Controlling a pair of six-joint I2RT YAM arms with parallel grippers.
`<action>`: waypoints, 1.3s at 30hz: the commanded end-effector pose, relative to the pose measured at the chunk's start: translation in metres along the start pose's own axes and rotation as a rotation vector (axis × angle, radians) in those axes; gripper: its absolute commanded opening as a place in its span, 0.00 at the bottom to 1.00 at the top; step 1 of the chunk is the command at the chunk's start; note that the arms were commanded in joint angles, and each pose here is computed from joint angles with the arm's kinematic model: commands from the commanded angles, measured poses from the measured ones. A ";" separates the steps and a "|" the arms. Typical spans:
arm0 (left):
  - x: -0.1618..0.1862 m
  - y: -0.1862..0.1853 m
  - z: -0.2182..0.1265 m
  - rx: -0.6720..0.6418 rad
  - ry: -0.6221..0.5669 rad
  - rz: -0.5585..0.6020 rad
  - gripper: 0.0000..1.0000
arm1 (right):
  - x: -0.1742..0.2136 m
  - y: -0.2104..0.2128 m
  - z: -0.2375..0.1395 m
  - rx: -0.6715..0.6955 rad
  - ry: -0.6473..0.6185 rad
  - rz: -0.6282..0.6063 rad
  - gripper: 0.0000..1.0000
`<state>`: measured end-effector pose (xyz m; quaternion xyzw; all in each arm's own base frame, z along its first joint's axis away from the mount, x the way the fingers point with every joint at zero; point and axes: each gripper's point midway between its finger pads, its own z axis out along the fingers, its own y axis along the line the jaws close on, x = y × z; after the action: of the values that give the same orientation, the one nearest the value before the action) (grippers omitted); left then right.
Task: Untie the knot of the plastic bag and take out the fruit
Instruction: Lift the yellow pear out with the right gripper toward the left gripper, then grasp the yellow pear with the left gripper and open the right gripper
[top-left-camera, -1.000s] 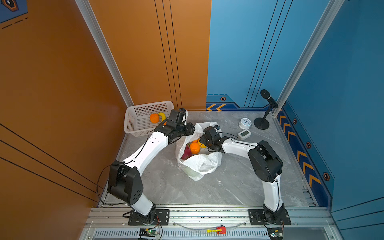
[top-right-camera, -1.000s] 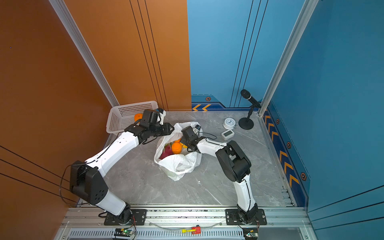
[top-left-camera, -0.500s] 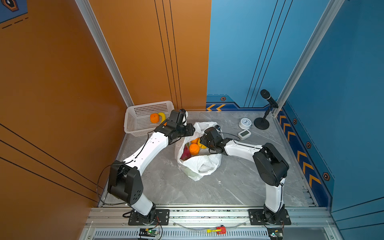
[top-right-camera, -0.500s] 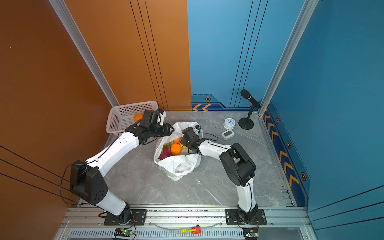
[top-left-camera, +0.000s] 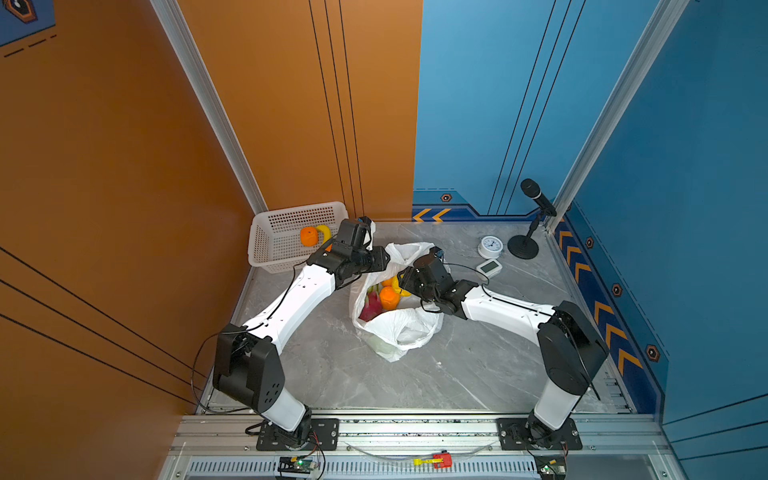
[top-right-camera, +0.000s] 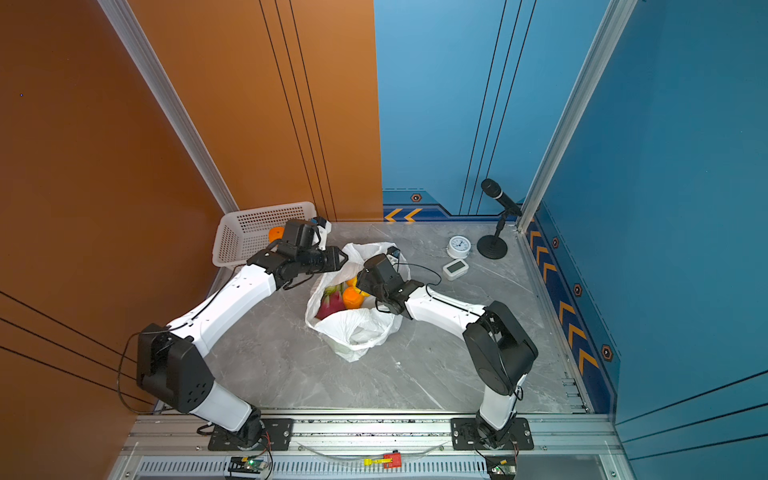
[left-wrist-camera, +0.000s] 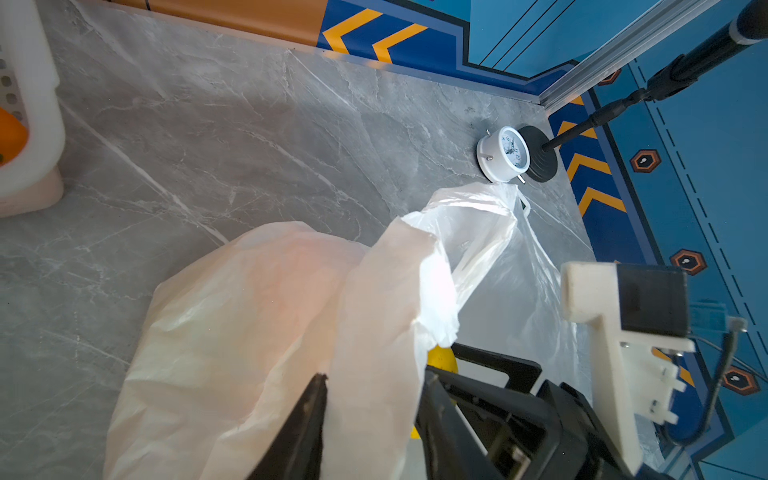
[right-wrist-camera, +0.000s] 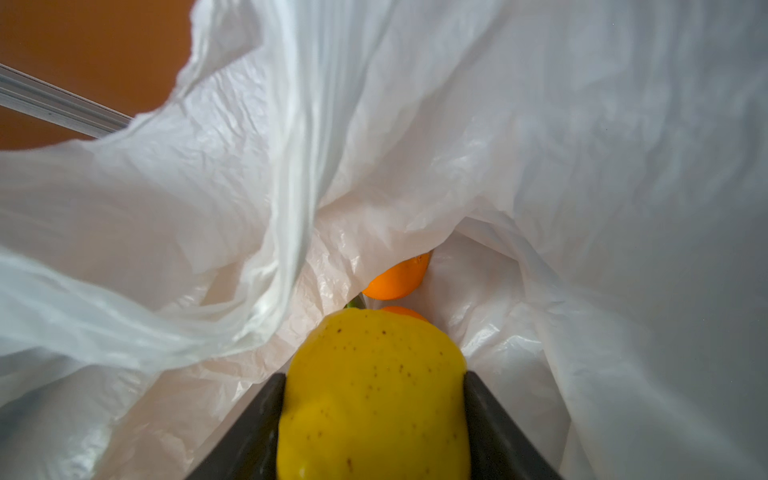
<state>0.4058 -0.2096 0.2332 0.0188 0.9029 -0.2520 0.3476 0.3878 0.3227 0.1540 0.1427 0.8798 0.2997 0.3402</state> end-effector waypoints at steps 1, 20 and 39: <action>-0.005 -0.007 -0.022 0.012 -0.039 0.031 0.41 | -0.008 0.005 -0.021 -0.018 -0.005 -0.020 0.39; -0.056 -0.070 -0.114 0.331 -0.398 0.235 0.64 | -0.100 0.040 -0.118 -0.318 -0.063 0.153 0.38; -0.056 -0.147 -0.114 0.646 -0.397 0.388 0.97 | -0.148 0.108 -0.178 -0.706 -0.092 0.376 0.37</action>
<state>0.3529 -0.2687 0.3840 0.2174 0.7026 -0.4400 0.5153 0.3860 0.2535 0.3685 0.2101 0.6977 0.5892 0.3492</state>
